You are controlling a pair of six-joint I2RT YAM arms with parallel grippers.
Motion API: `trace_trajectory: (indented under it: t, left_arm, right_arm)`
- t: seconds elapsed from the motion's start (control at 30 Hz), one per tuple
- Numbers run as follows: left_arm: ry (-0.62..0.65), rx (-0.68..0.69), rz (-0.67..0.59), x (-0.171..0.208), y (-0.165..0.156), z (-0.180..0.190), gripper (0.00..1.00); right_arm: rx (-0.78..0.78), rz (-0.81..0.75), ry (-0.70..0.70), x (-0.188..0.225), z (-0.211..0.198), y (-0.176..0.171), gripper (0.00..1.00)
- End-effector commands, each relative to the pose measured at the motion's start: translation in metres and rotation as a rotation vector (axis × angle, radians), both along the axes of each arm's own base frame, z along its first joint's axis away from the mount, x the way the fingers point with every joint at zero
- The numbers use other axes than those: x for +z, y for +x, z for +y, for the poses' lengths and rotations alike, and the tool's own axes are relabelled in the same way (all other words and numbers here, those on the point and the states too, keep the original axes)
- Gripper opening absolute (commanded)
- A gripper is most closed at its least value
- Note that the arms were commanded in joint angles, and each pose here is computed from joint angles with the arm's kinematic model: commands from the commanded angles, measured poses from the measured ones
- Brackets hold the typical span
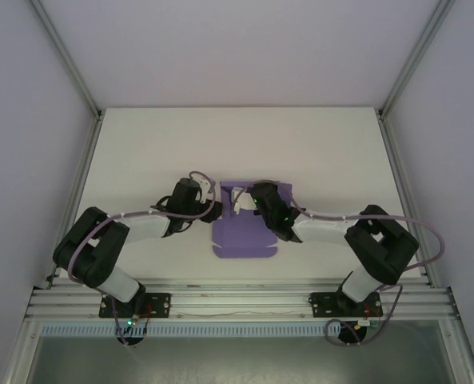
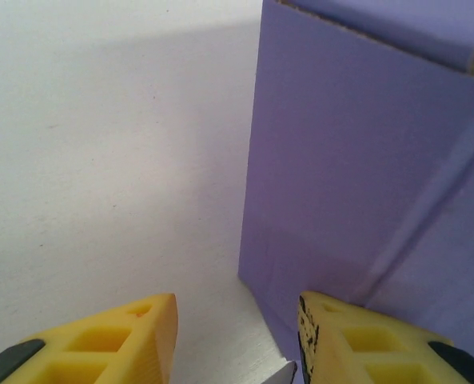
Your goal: Assemble paper box
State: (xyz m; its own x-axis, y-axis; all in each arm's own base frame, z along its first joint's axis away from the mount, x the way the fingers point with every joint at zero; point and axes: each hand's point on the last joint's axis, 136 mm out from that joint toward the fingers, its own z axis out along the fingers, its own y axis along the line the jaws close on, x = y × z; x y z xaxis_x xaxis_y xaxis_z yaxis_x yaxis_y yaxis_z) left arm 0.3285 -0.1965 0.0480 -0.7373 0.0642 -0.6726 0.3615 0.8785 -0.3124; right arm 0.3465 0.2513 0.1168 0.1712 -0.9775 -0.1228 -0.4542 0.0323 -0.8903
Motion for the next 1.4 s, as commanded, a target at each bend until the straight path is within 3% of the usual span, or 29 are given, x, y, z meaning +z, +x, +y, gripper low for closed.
trace_trajectory:
  t: [0.0,0.37,0.47,0.7,0.93,1.13,1.37]
  left_arm:
    - [-0.022,-0.026,-0.119,0.024,0.013,-0.008,0.45]
    - [-0.055,-0.013,-0.171,0.047,0.015,-0.007,0.51]
    - [-0.036,-0.012,-0.154,0.044,0.014,-0.005,0.56]
    - [0.025,0.059,-0.143,0.034,0.025,0.007,0.56]
    - [0.023,0.069,-0.192,0.033,0.044,0.002,0.54]
    - [0.01,0.077,-0.244,0.035,0.056,-0.001,0.5]
    - [0.017,0.082,-0.407,0.058,0.066,0.002,0.5]
  right_arm:
    - [0.0,-0.065,-0.005,0.01,0.004,-0.001,0.0]
    - [-0.017,-0.116,0.047,0.036,0.007,0.005,0.0]
    - [-0.018,-0.12,0.057,0.037,0.008,0.007,0.0]
    - [0.007,-0.121,0.109,0.041,0.015,0.006,0.0]
    - [0.05,0.06,0.027,-0.002,0.012,-0.011,0.0]
    - [0.046,0.102,0.013,-0.022,0.014,-0.014,0.0]
    - [0.049,0.188,-0.036,-0.045,0.013,-0.017,0.0]
